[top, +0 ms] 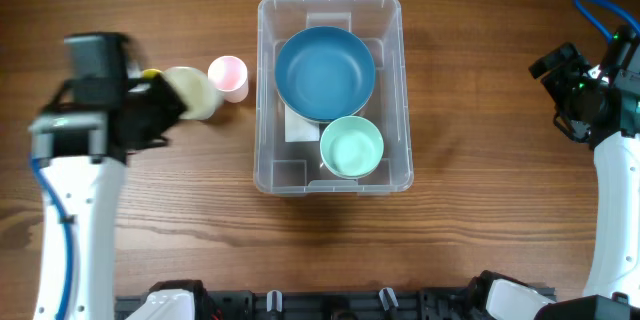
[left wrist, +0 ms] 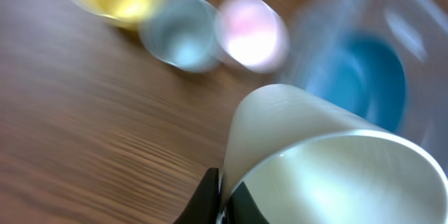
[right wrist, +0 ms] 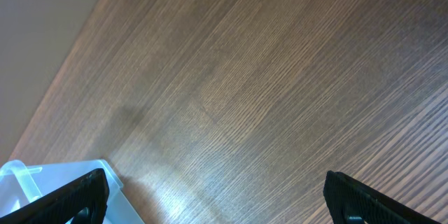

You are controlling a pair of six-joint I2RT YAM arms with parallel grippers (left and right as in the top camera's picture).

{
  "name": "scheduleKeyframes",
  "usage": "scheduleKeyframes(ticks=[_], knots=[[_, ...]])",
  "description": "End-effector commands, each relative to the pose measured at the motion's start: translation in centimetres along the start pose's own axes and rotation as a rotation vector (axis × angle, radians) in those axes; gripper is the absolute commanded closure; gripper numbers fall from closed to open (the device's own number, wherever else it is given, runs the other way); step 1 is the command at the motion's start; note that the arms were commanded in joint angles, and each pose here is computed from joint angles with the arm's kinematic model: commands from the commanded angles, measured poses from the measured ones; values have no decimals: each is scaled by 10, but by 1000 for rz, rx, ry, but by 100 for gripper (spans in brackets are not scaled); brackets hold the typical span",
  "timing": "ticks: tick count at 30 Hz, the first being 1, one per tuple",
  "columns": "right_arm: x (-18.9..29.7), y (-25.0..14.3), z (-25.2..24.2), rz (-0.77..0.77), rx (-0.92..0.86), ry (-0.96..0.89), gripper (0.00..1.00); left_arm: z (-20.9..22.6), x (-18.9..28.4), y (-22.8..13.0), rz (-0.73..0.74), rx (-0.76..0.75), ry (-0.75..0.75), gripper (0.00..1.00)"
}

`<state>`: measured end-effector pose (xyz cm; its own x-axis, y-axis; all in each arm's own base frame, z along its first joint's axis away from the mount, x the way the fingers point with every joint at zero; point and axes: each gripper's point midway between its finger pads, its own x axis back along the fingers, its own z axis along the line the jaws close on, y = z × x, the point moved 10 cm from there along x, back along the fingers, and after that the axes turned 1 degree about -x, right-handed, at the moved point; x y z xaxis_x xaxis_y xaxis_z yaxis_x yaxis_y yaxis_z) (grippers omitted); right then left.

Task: Pack container
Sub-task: 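Grasp the white cup with the left gripper and set it in the bin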

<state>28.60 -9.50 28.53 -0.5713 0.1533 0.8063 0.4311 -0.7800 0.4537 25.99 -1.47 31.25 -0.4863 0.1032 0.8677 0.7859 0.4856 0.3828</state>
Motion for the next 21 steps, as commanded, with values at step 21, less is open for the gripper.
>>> scheduleKeyframes(ticks=[21], knots=[[0,1,1,-8,-6,-5,0,-104,-140,-100,310,-397,225,95]])
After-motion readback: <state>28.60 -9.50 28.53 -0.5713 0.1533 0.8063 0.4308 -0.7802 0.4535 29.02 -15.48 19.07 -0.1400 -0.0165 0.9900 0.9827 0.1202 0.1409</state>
